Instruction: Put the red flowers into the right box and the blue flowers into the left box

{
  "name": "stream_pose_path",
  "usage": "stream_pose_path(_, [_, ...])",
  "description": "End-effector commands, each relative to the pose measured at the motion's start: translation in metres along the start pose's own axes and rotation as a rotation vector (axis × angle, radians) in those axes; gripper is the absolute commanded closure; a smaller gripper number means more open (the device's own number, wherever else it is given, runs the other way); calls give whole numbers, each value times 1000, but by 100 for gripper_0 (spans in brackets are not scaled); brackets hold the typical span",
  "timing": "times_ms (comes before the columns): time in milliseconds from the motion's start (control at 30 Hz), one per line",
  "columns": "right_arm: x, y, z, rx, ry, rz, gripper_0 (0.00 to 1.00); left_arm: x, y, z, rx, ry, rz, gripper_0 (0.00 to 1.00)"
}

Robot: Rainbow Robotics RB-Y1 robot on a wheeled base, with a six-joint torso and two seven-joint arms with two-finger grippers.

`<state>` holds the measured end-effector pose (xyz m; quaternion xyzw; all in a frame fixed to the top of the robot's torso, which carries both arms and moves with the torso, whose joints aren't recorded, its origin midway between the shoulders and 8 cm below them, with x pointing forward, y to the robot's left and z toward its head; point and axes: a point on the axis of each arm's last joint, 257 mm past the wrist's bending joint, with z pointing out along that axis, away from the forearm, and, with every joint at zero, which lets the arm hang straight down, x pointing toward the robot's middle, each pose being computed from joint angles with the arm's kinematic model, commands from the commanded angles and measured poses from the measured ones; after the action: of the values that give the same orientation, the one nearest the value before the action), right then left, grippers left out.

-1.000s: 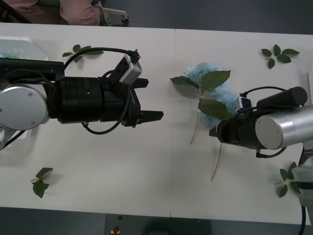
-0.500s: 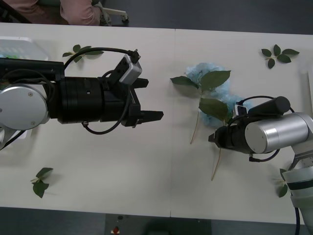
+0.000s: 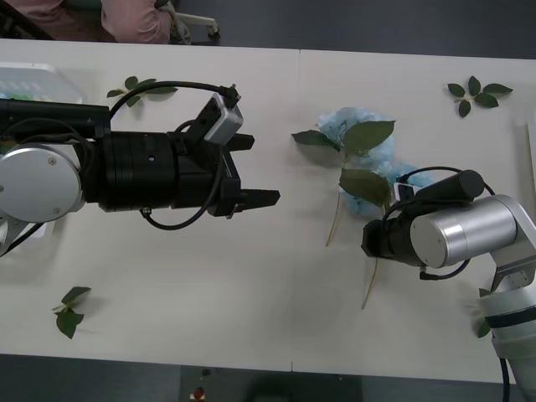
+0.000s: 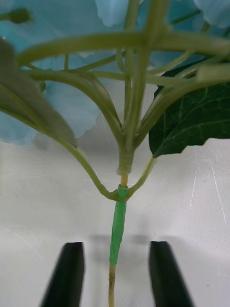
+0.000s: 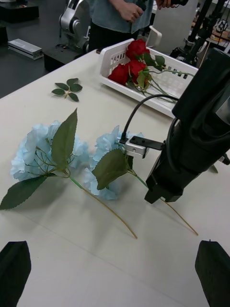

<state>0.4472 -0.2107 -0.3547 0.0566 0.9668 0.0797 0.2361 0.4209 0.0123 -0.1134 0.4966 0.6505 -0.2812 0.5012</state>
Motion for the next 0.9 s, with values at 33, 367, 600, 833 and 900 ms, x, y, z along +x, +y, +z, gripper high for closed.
stream_pose_path(33, [-18, 7, -8, -4, -39, 25, 100, -15, 5, -4, -10, -26, -7, 0])
stream_pose_path(367, [-53, 15, -46, -37, -153, -28, 100, -15, 5, -4, -10, -26, -7, 0])
stream_pose_path(600, [-87, 34, -105, -138, -282, -146, 100, -15, 5, -4, -10, -26, -7, 0])
stream_pose_path(833, [-102, 82, -170, -418, -386, -350, 100, -15, 5, -4, -10, -26, -7, 0])
stream_pose_path(900, [-102, 99, -190, -545, -408, -384, 100, -15, 5, -4, -10, -26, -7, 0])
